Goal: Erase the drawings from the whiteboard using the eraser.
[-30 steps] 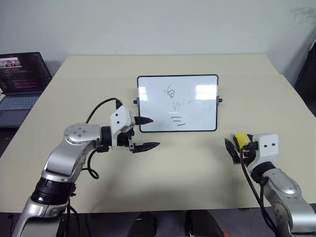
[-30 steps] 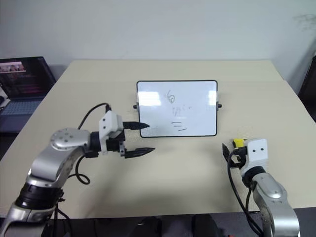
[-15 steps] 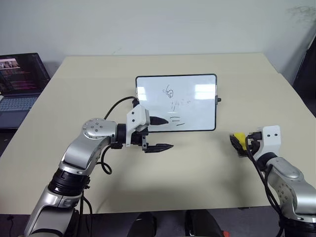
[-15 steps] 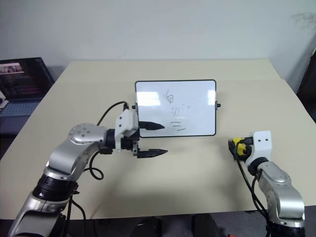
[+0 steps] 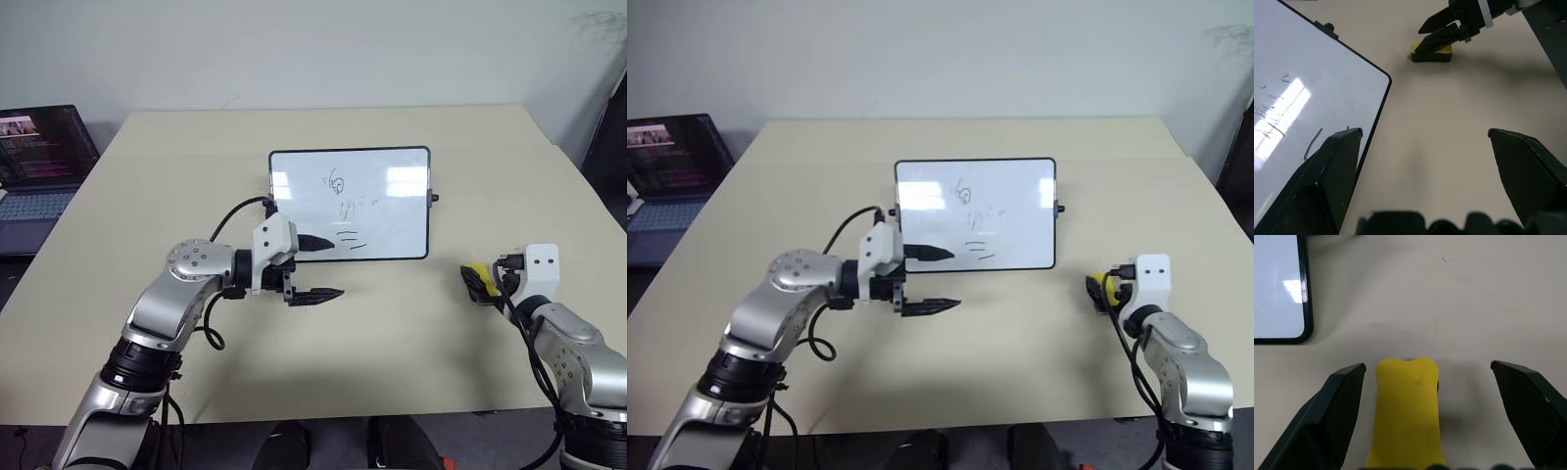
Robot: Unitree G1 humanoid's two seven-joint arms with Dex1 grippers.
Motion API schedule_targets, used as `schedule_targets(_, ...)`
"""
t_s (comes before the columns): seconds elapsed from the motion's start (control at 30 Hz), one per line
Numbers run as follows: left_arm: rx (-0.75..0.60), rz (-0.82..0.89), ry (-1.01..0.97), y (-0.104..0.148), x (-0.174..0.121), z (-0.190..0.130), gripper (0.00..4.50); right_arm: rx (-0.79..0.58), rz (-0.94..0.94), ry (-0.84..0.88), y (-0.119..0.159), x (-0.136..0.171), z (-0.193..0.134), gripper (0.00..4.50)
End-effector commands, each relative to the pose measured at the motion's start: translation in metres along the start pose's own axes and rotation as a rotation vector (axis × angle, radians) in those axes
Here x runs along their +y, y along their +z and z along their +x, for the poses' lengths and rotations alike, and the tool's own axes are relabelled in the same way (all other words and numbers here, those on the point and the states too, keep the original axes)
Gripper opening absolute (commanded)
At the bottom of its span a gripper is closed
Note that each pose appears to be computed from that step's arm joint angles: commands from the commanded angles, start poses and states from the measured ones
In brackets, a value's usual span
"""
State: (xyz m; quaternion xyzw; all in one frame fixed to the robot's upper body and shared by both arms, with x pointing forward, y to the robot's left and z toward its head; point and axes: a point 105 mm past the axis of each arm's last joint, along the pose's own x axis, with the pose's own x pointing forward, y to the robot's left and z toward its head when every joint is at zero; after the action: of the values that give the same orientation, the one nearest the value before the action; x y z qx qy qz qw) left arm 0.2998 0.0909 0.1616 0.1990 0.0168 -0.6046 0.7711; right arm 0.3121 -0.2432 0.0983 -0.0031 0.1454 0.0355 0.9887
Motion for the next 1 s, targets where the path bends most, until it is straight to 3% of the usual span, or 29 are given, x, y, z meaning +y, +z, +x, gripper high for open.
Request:
schedule_targets(0.03, -0.018, 0.031, 0.01, 0.005, 0.001, -0.001, 4.5, -0.03, -0.002, -0.018, 0.009, -0.006, -0.001, 4.31)
schedule_targets(0.1, -0.016, 0.032, 0.012, 0.005, 0.001, -0.001, 4.5, -0.017, -0.002, -0.014, 0.006, -0.005, 0.0, 3.88)
schedule_targets(0.3, -0.014, 0.033, 0.013, 0.005, 0.001, -0.001, 4.5, 0.0, -0.005, -0.014, 0.001, -0.003, 0.003, 1.68)
schedule_targets(0.37, -0.013, 0.033, 0.014, 0.006, 0.0, -0.001, 4.5, 0.004, -0.008, -0.018, 0.001, -0.004, 0.004, 1.23)
schedule_targets(0.67, -0.025, 0.023, 0.049, 0.006, 0.003, -0.002, 4.5, -0.012, -0.017, -0.017, 0.004, -0.001, 0.004, 1.23)
schedule_targets(0.87, -0.029, -0.012, 0.301, 0.012, 0.042, -0.013, 4.5, -0.243, -0.133, 0.07, 0.055, 0.025, -0.008, 1.23)
schedule_targets(1.0, -0.034, -0.07, 0.417, 0.016, 0.059, -0.022, 4.5, -0.353, -0.265, 0.172, 0.086, 0.063, -0.007, 1.23)
